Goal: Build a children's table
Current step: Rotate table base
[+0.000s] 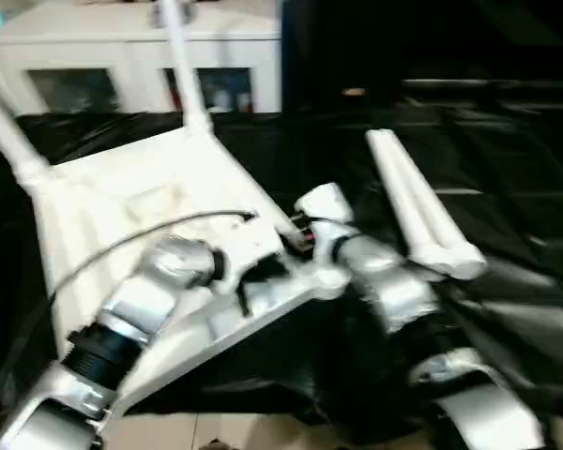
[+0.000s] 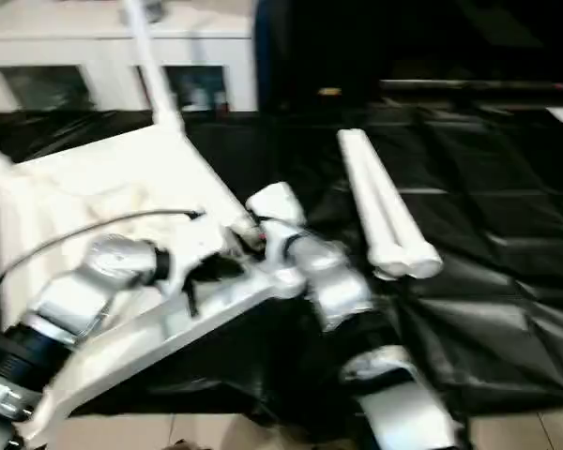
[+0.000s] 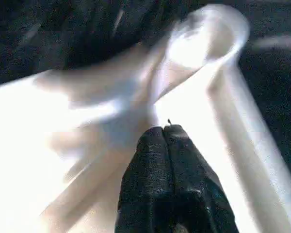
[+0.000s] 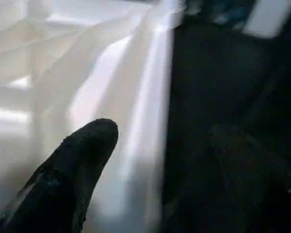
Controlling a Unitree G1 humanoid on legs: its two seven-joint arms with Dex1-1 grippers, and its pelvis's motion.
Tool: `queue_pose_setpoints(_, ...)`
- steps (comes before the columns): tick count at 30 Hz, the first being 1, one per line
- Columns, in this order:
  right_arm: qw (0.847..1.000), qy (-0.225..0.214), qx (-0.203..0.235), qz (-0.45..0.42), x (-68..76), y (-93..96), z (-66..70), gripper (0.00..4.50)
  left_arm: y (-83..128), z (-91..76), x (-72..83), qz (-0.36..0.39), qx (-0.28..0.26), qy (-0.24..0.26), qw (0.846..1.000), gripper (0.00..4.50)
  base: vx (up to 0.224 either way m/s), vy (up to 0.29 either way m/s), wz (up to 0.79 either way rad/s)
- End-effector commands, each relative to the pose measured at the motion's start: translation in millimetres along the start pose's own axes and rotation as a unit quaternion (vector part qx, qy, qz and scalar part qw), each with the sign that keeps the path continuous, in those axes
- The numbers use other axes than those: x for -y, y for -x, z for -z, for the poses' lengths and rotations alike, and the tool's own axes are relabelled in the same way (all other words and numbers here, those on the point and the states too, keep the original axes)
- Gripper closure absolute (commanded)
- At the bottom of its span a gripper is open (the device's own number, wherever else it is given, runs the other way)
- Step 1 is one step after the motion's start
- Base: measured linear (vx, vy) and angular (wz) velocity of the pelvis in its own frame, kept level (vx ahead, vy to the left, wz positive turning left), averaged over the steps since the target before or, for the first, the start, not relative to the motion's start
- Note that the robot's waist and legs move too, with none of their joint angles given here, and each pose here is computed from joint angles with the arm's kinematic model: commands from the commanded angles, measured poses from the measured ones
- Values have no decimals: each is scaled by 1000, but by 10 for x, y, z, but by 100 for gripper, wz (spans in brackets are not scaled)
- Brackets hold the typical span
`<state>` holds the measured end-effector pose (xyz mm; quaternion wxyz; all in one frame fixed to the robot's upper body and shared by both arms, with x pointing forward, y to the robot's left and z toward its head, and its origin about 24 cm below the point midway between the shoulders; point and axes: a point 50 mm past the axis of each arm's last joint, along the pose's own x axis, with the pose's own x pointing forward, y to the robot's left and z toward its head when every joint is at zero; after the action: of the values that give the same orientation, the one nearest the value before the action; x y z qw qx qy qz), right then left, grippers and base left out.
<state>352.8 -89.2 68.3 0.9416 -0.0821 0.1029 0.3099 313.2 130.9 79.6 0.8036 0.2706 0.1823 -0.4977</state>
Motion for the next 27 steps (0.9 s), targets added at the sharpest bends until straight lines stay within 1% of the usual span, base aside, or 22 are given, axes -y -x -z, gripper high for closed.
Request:
queue_pose_setpoints(1,1000,-7,12,12,54,54,-45,67,21,-41,-46,-13,6,-19,1000,444,0,0,0)
queue_pose_setpoints(4,999,-11,31,39,187,188,-120,67,64,-16,-82,-25,2,-31,999,444,0,0,0)
queue_pose_setpoints(6,997,-6,45,63,283,308,-192,67,115,-97,-58,-22,39,-3,999,444,0,0,0)
queue_pose_setpoints(7,996,-4,49,69,328,387,-220,67,144,-177,-15,-10,71,22,997,444,0,0,0)
queue_pose_setpoints(8,996,-4,49,70,332,395,-222,67,147,-185,-10,-8,75,25,997,444,0,0,0)
queue_pose_setpoints(9,996,-2,51,71,355,444,-237,67,166,-234,21,1,95,39,995,444,0,0,0)
queue_pose_setpoints(10,997,5,50,61,370,517,-244,67,186,-305,93,23,120,60,991,444,0,0,0)
queue_pose_setpoints(11,997,5,50,61,370,517,-244,67,186,-305,93,23,120,60,991,444,0,0,0)
queue_pose_setpoints(12,998,13,47,40,372,616,-248,67,204,-364,227,65,139,74,985,444,0,0,0)
queue_pose_setpoints(13,999,18,44,25,363,680,-247,67,213,-389,320,94,147,80,981,444,0,0,0)
queue_pose_setpoints(14,999,25,39,7,355,751,-242,67,216,-385,425,127,143,86,978,444,0,0,0)
queue_pose_setpoints(15,999,32,31,-15,342,825,-232,67,205,-349,523,155,126,84,976,444,0,0,0)
queue_pose_setpoints(16,999,35,24,-30,329,880,-226,67,196,-313,575,165,110,81,977,444,0,0,0)
queue_pose_setpoints(17,999,35,24,-30,329,880,-226,67,196,-313,575,165,110,81,977,444,0,0,0)
queue_pose_setpoints(18,996,53,1,-70,300,1002,-199,67,122,-175,613,159,56,75,983,444,0,0,0)
queue_pose_setpoints(19,996,55,-1,-74,297,1014,-196,67,114,-160,615,158,51,74,983,444,0,0,0)
queue_pose_setpoints(21,990,66,-26,-118,249,1118,-166,67,43,-28,600,137,1,69,988,444,0,0,0)
queue_pose_setpoints(23,987,69,-40,-142,215,1173,-151,67,17,24,578,121,-21,67,990,444,0,0,0)
queue_pose_setpoints(25,976,77,-73,-192,136,1294,-108,67,-22,116,506,81,-61,59,993,444,0,0,0)
queue_pose_setpoints(26,969,83,-97,-211,111,1371,-68,67,-27,150,432,47,-83,55,994,444,0,0,0)
queue_pose_setpoints(27,969,83,-97,-211,111,1371,-68,67,-27,150,432,47,-83,55,994,444,0,0,0)
